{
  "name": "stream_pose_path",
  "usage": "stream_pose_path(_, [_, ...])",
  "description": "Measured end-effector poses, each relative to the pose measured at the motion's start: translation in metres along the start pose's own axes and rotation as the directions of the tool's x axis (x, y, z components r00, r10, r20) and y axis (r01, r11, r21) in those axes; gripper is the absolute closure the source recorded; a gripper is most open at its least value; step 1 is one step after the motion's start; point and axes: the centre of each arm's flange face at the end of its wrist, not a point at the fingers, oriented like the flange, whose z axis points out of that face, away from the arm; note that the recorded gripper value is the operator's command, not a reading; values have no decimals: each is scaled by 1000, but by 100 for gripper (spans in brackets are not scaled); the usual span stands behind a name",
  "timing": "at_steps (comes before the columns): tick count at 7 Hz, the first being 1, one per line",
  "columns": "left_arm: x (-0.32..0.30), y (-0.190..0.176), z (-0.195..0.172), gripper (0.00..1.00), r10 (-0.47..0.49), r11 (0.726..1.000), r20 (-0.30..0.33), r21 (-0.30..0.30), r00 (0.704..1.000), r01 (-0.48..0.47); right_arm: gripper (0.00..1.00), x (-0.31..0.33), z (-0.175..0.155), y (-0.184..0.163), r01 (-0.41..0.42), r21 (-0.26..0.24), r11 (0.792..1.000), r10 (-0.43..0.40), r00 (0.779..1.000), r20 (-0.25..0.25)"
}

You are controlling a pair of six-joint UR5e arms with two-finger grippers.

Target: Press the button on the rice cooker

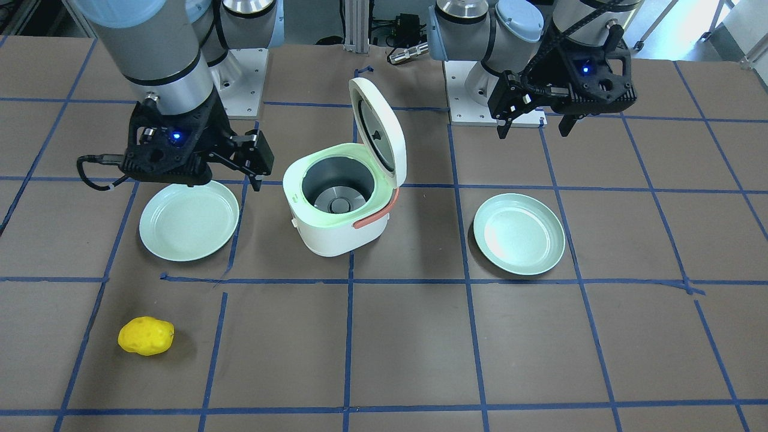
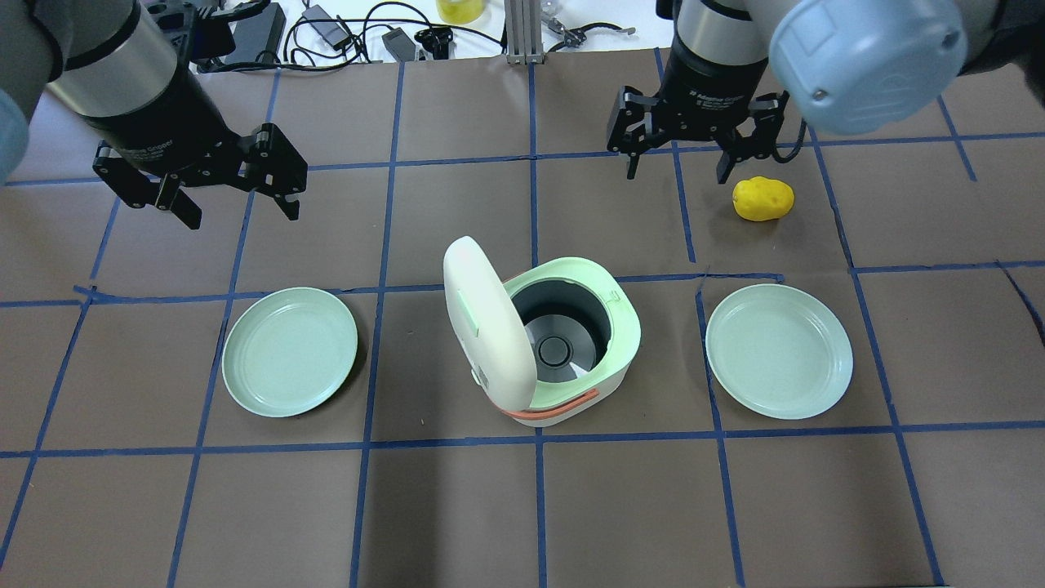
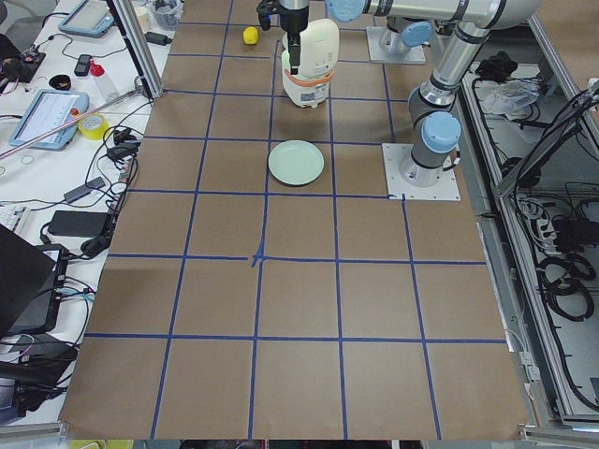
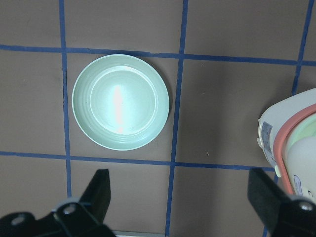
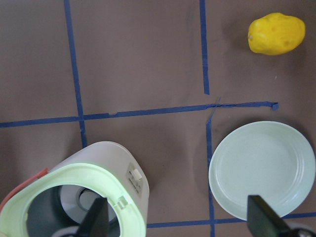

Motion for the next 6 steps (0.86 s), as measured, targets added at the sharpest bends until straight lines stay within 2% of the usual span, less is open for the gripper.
stream_pose_path(3, [0, 0, 0, 0, 0, 1000, 0, 0, 1000, 0, 0, 38, -14, -4, 45, 18, 999, -45, 999, -13])
stream_pose_path(6, [0, 0, 0, 0, 0, 1000, 0, 0, 1000, 0, 0, 41, -26, 10, 48, 5, 999, -48, 999, -15])
